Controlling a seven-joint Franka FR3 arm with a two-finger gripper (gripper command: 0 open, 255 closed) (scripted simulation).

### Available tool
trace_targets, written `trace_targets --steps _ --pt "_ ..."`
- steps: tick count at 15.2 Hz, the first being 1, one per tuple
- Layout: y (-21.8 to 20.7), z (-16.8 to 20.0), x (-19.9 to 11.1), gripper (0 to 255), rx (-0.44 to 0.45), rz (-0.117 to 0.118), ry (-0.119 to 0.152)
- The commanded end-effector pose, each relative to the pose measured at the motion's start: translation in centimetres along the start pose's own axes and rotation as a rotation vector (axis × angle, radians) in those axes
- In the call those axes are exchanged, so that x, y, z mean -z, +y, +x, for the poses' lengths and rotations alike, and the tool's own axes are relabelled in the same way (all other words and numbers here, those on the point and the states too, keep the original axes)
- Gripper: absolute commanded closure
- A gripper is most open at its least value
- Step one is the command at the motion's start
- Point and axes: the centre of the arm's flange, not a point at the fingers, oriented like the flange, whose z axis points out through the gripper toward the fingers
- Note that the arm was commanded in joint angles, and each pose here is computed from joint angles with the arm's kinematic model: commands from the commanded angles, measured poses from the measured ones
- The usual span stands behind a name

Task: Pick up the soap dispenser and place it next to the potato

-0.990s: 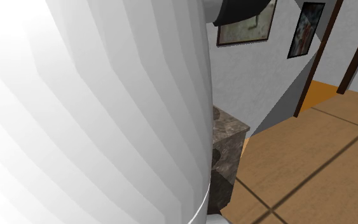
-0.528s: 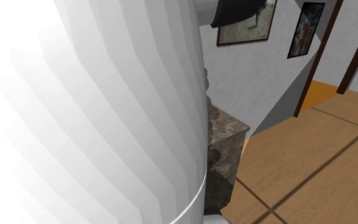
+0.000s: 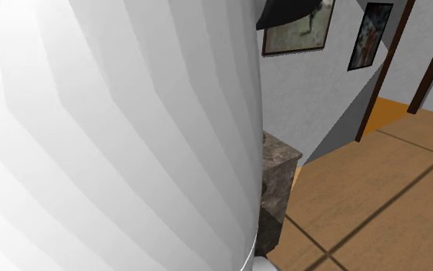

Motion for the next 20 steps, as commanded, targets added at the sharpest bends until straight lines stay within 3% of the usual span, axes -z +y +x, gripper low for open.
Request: trace_targets --steps 1,20 --pt "-2.7 0.2 0.1 255 -0.001 -0.001 0.001" --pt "-27.7 1.9 -0.2 255 -0.001 -0.001 0.001"
